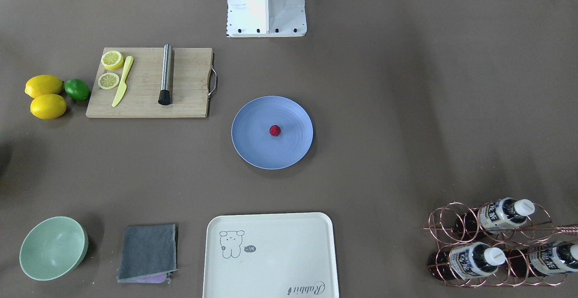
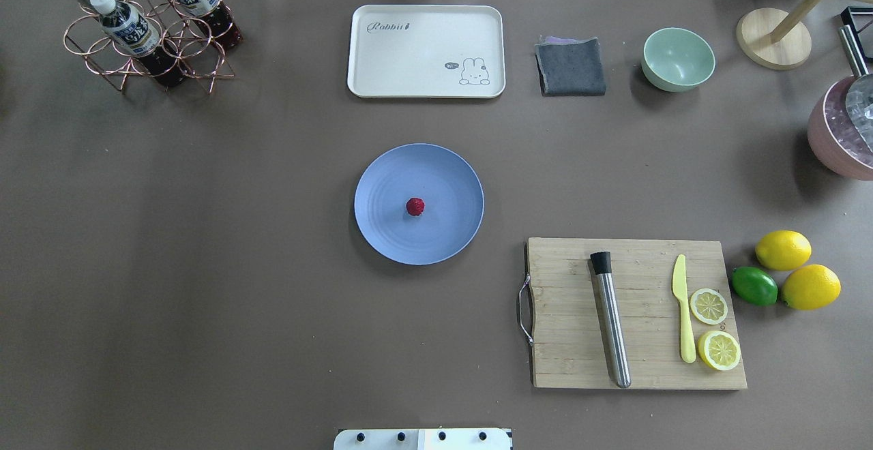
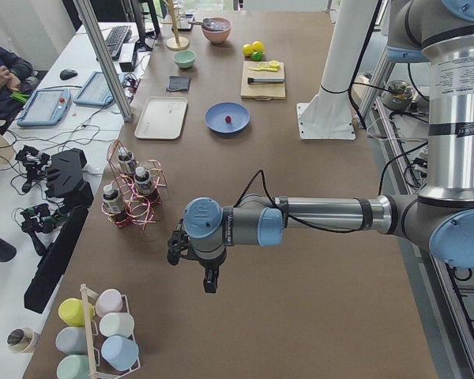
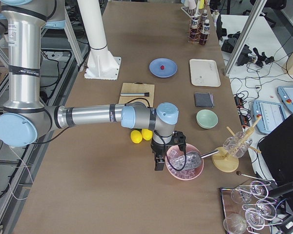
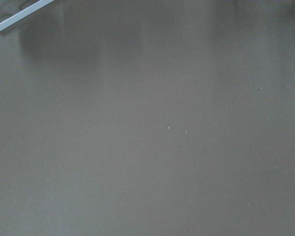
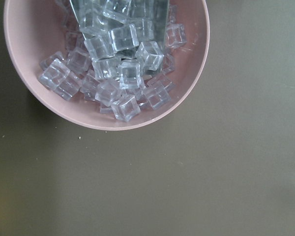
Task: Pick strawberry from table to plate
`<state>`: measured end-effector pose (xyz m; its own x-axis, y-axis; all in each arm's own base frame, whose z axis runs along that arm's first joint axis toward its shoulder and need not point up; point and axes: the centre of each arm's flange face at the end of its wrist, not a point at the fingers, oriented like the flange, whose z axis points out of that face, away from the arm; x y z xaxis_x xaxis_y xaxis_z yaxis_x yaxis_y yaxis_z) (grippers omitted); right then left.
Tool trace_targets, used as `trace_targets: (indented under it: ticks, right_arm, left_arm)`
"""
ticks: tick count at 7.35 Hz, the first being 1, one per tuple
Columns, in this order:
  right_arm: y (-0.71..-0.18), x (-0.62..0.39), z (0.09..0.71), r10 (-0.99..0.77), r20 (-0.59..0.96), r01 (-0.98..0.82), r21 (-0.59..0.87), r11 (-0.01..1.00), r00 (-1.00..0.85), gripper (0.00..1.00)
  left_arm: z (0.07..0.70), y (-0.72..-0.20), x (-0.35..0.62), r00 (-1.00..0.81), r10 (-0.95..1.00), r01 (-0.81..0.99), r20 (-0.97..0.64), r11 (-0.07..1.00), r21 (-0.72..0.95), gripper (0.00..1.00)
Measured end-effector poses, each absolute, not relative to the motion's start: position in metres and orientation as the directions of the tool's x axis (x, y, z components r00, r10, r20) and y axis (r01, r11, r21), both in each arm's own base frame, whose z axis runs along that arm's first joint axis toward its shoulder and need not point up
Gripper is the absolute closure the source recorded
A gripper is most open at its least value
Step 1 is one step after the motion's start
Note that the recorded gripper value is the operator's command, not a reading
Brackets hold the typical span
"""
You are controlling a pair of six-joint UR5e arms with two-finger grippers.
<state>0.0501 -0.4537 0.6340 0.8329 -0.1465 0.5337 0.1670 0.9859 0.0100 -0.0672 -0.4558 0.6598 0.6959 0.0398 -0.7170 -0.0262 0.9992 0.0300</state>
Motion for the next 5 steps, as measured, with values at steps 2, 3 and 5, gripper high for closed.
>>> trace_targets:
  ticks: [2,3,5]
  right_arm:
    - [-0.4529,0.0488,0.6348,-0.14,0.556,0.163,0.008,0.987,0.819,0.0]
    - [-0.4526,0.0479,0.6337,-0.135,0.577,0.158,0.01,0.987,0.805,0.0]
    - [-0.4523,0.0471,0.6319,-0.129,0.604,0.152,0.013,0.988,0.786,0.0]
  left_arm:
    - [0.6671,-0.4547,-0.0671,0.696,0.025,-0.024,-0.718,1.0,0.011,0.02]
    - [0.6693,-0.4546,-0.067,0.696,0.022,-0.023,-0.718,1.0,0.008,0.02]
    - [0.6701,-0.4547,-0.067,0.696,0.021,-0.022,-0.718,1.0,0.008,0.02]
